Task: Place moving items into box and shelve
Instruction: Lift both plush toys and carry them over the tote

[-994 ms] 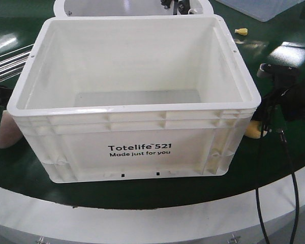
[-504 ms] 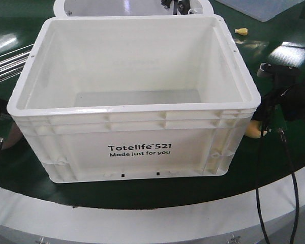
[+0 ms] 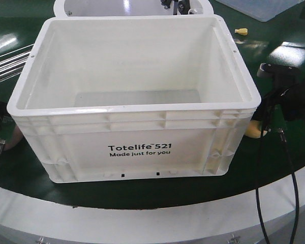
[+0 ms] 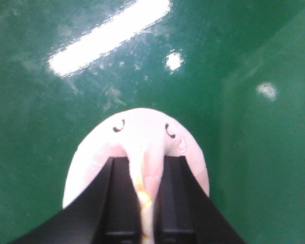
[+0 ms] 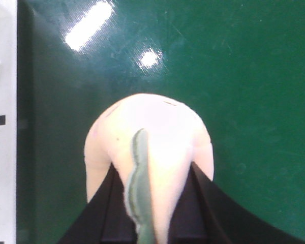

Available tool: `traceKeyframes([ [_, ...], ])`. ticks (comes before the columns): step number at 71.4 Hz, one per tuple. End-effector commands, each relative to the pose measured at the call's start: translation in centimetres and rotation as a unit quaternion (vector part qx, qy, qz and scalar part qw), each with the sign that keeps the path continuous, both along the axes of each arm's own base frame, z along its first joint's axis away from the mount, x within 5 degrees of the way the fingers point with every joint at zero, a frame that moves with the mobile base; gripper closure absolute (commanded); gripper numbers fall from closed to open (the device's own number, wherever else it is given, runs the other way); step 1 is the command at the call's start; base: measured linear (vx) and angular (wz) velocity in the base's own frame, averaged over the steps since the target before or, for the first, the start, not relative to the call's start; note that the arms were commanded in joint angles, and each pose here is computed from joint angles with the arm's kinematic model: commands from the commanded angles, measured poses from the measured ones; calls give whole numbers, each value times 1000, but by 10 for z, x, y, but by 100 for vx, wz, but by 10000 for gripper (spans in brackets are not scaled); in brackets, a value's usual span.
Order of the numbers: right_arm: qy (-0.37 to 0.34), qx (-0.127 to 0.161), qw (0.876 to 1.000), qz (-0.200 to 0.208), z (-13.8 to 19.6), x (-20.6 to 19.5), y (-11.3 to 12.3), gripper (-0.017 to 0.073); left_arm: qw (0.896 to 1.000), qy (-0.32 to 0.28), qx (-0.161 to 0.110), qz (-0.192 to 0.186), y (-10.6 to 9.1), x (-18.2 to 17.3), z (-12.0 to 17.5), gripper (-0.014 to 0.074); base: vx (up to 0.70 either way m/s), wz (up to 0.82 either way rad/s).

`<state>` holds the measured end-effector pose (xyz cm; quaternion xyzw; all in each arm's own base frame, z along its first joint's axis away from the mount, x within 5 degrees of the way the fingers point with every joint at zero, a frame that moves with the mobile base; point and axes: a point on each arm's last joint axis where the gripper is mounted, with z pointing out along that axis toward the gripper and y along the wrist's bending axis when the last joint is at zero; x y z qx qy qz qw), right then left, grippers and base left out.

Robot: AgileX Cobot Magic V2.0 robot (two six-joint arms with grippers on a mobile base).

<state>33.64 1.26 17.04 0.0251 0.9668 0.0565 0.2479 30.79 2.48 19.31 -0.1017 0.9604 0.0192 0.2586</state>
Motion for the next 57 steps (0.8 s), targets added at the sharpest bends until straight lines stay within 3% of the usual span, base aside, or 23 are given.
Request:
traceKeyframes([
  [1, -52, -7, 999, -3, 19, 7, -3, 574, 1000, -31, -2, 3, 0, 4, 13, 622, 0, 0],
  [20, -91, -19, 996, -1, 27, 11, -5, 574, 998, -70, -3, 0, 0, 9, 18, 622, 0, 0],
  [43, -188, -49, 981, 15, 65, 9, -7, 574, 993, -118, -3, -4, -1, 18, 31, 622, 0, 0],
  [57, -247, -55, 967, 8, 92, 4, -9, 574, 978, -208, -2, -11, -2, 16, 62, 620, 0, 0],
])
